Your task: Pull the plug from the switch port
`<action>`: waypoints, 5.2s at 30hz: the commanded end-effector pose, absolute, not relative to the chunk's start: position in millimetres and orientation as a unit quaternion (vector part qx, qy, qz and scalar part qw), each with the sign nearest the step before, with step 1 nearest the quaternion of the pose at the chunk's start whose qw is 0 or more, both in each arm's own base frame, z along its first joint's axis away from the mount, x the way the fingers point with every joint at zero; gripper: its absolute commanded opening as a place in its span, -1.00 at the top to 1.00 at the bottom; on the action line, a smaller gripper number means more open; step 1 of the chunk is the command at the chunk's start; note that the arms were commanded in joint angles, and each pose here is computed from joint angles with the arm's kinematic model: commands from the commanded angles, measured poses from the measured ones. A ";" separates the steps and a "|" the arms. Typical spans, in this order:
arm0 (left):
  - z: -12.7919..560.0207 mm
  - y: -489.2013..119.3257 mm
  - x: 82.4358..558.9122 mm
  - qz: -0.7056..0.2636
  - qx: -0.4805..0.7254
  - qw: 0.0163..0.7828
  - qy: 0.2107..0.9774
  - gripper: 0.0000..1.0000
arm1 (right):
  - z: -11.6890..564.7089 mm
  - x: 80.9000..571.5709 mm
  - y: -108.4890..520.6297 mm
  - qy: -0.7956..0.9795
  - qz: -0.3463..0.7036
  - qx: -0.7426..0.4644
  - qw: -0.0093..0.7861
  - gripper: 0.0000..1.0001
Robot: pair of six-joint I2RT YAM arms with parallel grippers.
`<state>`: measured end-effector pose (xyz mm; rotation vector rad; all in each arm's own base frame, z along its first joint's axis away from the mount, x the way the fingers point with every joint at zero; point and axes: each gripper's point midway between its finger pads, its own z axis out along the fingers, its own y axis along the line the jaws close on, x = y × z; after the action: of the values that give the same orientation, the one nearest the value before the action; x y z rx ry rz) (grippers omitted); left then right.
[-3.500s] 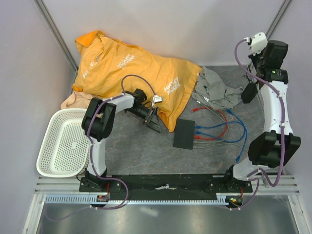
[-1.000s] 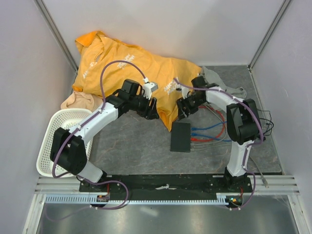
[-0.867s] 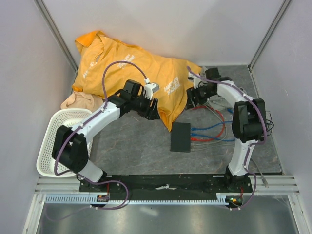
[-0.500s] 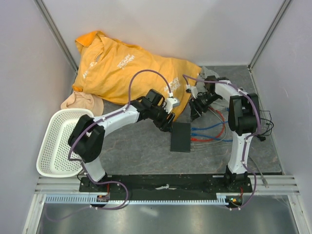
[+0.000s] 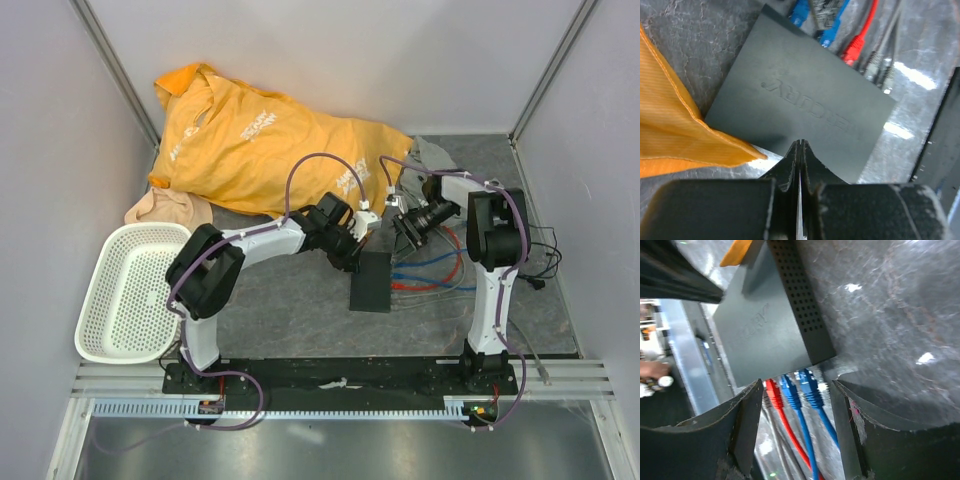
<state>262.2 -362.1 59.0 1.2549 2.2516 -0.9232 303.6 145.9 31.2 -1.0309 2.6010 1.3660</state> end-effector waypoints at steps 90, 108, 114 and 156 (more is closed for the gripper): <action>10.7 -350.7 253.3 -0.301 0.494 0.167 0.799 0.97 | -31.7 348.5 99.3 0.889 0.299 -0.346 -0.024 0.99; 3.0 -346.3 250.2 -0.288 0.515 0.164 0.790 0.97 | 4.4 365.7 110.3 0.877 0.309 -0.367 0.036 0.99; -1.2 -345.9 255.3 -0.271 0.536 0.175 0.780 0.97 | -9.9 361.9 104.5 0.882 0.298 -0.366 0.022 0.99; 7.2 -360.9 255.7 -0.305 0.560 0.154 0.755 0.97 | 295.7 432.8 13.9 0.829 -0.016 -0.150 0.538 1.00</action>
<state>270.9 -385.4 42.4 1.5964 1.9706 -0.8803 427.1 49.6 272.6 -0.4951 2.0072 0.1205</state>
